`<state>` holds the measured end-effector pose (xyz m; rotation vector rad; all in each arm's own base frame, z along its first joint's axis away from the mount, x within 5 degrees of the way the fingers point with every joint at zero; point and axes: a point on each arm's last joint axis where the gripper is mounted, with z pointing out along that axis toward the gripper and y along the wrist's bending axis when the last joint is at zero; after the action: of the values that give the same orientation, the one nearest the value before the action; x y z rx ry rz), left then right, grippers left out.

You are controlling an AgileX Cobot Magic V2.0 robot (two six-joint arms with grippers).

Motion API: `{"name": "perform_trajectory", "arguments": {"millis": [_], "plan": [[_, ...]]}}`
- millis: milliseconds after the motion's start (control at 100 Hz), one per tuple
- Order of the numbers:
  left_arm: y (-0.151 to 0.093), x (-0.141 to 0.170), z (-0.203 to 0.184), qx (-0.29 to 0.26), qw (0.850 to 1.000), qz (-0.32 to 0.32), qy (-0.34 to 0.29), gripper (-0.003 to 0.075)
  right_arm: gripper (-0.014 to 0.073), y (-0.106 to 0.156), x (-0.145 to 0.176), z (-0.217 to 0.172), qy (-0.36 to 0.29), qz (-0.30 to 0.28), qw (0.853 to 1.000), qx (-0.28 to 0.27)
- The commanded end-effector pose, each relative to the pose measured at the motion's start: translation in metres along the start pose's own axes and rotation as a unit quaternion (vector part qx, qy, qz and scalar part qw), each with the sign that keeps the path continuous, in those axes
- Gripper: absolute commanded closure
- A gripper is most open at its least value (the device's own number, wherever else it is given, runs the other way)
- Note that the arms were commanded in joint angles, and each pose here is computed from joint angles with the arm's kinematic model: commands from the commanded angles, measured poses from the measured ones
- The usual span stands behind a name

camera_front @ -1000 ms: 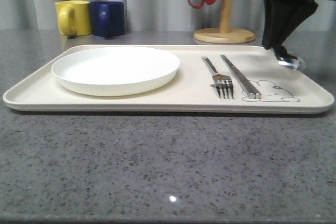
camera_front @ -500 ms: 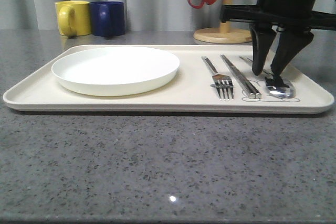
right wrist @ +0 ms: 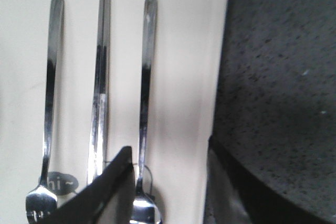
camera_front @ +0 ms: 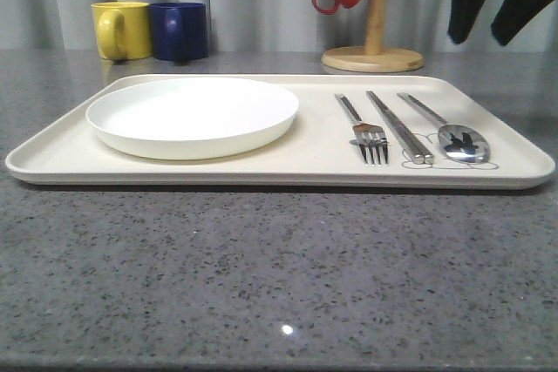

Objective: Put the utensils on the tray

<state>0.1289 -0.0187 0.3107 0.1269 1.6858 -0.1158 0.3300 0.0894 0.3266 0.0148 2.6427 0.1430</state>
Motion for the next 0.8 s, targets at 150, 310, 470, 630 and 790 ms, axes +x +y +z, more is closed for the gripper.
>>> {"name": "perform_trajectory", "arguments": {"millis": [150,310,470,630,790], "plan": [[0.003,-0.016,-0.001,-0.015,0.999,-0.001,-0.049,0.0738,0.0253,-0.051,0.033,-0.077,-0.156,0.027,0.987,0.020],[0.003,-0.016,-0.001,-0.015,0.999,-0.001,-0.049,0.0738,0.0253,-0.073,0.078,-0.102,-0.226,0.024,0.973,0.047],[0.003,-0.016,-0.001,-0.015,0.999,-0.001,-0.049,0.0738,0.0256,-0.079,0.122,-0.112,-0.297,0.006,0.954,0.047],[0.003,-0.016,-0.001,-0.015,0.999,-0.001,-0.049,0.0738,0.0258,-0.082,0.163,-0.111,-0.357,-0.003,0.934,0.032],[0.002,-0.016,-0.001,-0.014,0.999,-0.001,-0.048,0.0738,0.0422,-0.083,0.191,-0.111,-0.418,-0.010,0.908,0.016]]}}
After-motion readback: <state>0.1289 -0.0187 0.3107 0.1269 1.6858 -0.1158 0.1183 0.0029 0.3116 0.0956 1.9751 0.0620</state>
